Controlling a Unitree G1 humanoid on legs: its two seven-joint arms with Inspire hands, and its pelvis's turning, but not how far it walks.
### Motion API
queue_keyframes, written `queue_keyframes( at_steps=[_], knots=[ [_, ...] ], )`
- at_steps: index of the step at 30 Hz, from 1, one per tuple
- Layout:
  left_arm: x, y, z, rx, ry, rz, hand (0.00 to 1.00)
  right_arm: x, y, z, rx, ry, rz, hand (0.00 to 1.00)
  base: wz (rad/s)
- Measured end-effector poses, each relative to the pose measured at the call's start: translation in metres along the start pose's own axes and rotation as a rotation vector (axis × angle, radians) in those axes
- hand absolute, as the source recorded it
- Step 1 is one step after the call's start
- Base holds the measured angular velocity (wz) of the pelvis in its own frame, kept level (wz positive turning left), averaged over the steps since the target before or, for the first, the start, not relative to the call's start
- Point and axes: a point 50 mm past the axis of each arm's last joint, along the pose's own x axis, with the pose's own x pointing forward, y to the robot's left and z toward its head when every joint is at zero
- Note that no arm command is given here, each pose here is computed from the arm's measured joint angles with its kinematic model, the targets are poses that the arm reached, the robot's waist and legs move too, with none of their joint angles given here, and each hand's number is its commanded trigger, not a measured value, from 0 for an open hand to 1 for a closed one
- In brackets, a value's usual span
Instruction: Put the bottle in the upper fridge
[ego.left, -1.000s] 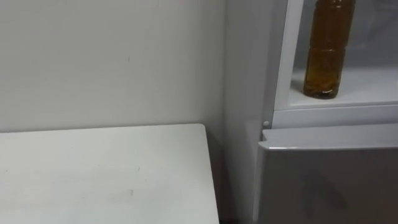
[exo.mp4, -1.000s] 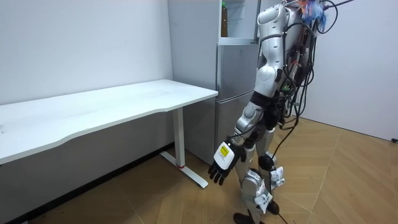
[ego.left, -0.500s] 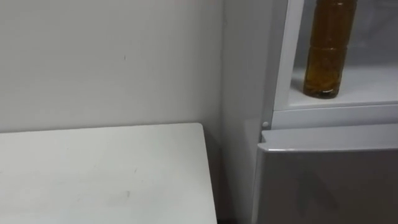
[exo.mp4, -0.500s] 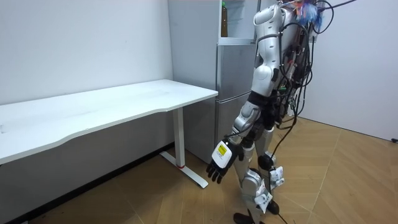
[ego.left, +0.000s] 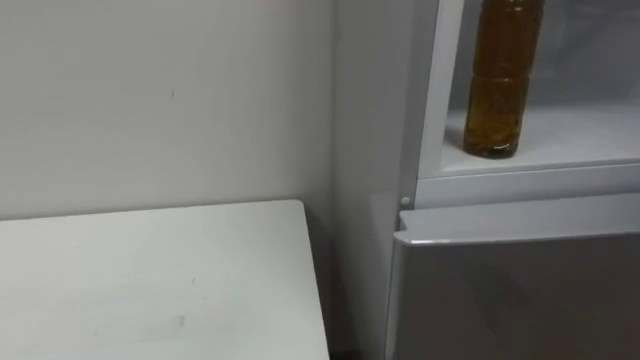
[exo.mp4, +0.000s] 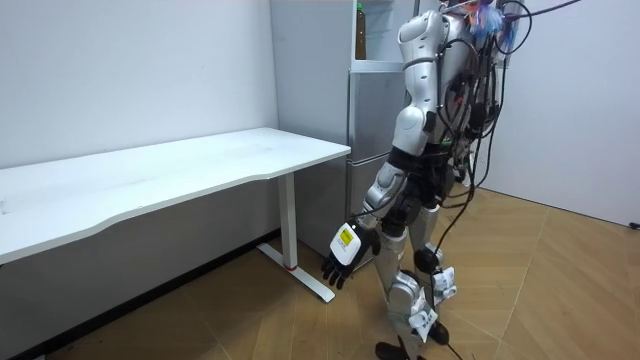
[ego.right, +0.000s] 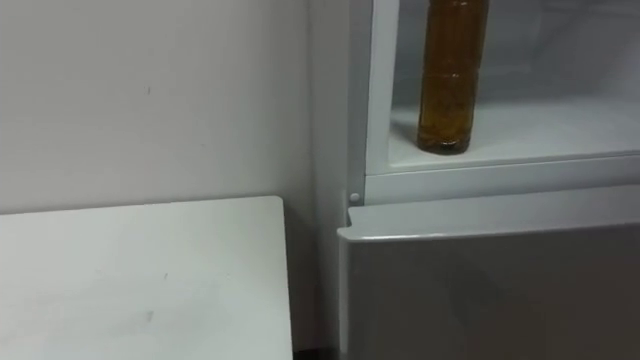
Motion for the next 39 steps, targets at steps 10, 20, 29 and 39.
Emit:
queue_keyframes(
  at_steps=[10,20,29,39],
  knots=[
    [0.000,0.008,0.006,-0.014,-0.036,0.030,0.00,0.000,0.012,0.056,0.316,-0.081,-0.028,0.00,-0.01],
    [-0.003,0.022,-0.001,-0.065,-0.032,0.089,0.00,-0.009,0.001,0.140,0.555,-0.298,-0.096,0.00,-0.03],
    [-0.004,0.023,-0.002,-0.035,-0.031,0.104,0.00,-0.026,-0.018,0.187,0.658,-0.519,-0.163,0.00,-0.03],
    [-0.002,0.027,0.001,-0.039,-0.034,0.115,0.00,-0.056,-0.017,0.230,0.748,-0.707,-0.108,0.00,-0.01]
  ],
)
